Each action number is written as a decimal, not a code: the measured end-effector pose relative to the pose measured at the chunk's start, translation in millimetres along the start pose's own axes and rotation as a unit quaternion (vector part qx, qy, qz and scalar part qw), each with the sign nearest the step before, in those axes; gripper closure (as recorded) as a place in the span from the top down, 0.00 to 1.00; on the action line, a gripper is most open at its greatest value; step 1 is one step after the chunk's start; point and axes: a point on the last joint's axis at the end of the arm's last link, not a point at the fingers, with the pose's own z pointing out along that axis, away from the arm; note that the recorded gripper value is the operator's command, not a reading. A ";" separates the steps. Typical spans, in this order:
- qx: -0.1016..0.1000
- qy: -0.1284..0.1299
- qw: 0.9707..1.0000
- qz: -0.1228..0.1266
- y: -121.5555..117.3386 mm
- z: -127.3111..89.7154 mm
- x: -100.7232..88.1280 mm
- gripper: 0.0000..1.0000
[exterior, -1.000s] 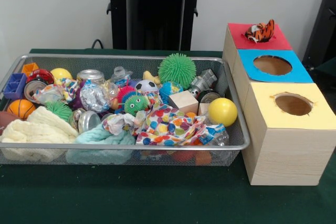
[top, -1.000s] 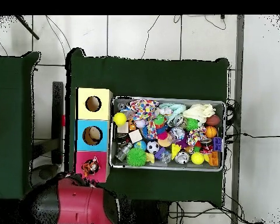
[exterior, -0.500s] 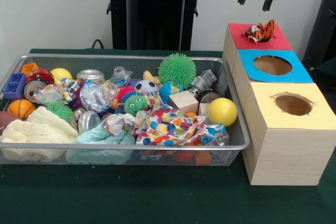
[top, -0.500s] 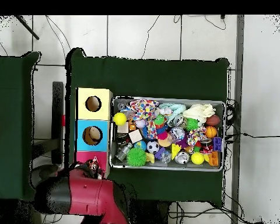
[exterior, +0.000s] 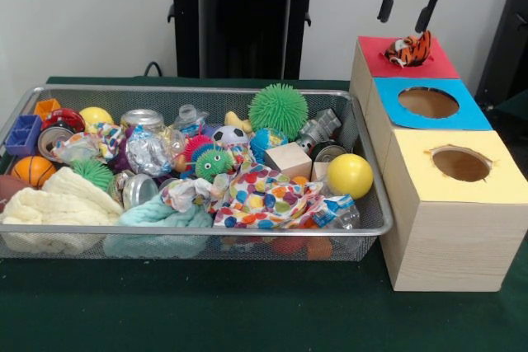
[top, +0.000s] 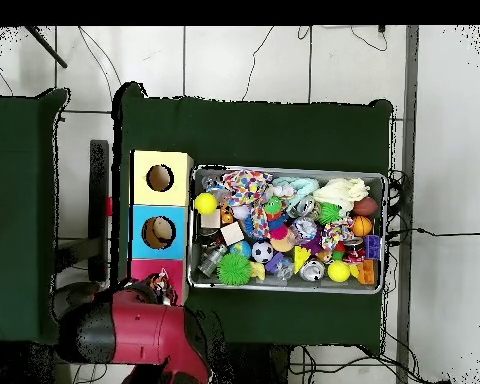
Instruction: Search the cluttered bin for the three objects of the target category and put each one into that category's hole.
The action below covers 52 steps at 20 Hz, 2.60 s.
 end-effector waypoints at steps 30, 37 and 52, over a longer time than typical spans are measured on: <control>0.012 -0.028 0.999 -0.014 3.1 54.7 2.6 1.00; 0.008 -0.023 1.000 -0.011 4.1 42.2 1.8 1.00; -0.003 0.020 1.000 0.003 -3.8 -15.8 -7.0 1.00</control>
